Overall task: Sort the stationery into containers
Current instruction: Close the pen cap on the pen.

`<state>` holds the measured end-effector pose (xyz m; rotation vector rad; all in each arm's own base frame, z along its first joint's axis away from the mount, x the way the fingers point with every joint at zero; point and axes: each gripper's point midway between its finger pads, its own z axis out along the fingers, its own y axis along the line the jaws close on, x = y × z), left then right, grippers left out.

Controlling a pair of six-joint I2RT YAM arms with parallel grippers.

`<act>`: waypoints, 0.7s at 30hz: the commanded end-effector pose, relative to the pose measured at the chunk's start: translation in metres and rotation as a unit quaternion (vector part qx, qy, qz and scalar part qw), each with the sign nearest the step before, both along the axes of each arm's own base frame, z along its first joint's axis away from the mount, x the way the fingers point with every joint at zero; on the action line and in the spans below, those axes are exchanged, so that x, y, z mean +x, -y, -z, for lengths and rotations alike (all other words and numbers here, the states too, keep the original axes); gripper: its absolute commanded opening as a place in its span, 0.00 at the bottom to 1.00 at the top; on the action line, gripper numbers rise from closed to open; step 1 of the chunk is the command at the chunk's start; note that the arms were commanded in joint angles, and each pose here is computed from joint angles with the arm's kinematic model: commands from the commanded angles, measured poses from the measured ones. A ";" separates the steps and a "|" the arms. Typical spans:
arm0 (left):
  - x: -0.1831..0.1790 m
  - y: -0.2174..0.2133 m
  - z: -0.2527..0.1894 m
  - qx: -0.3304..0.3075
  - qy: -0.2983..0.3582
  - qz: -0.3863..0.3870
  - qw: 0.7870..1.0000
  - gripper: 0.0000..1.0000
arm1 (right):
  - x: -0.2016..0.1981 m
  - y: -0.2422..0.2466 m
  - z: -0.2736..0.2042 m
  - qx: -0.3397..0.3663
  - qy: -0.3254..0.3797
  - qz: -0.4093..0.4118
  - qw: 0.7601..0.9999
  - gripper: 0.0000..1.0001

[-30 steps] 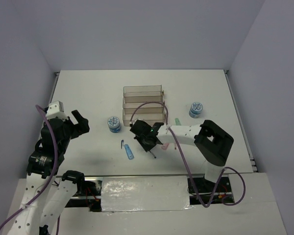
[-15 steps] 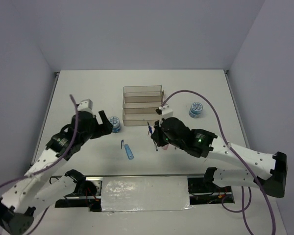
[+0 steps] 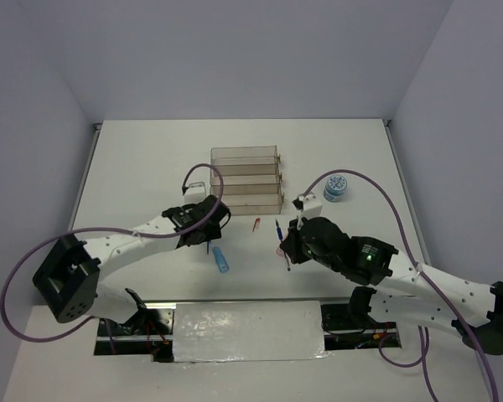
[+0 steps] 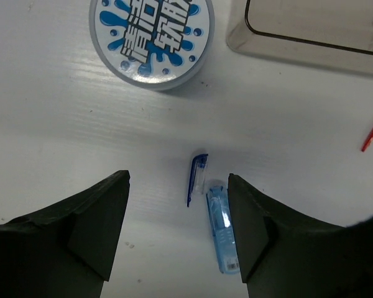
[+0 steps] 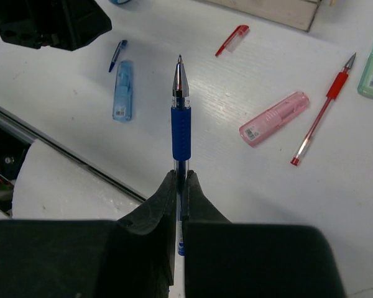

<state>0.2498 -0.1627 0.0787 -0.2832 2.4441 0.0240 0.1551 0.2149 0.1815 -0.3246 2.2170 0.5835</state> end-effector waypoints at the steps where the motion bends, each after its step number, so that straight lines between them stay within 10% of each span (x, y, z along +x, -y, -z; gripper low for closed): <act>1: 0.017 0.008 -0.002 0.004 0.024 -0.037 0.999 0.76 | -0.001 0.004 0.004 0.002 0.000 0.003 1.000 0.00; 21: 0.003 0.012 0.053 0.005 -0.021 -0.018 1.000 0.64 | -0.003 -0.003 0.019 -0.005 -0.007 -0.014 1.000 0.00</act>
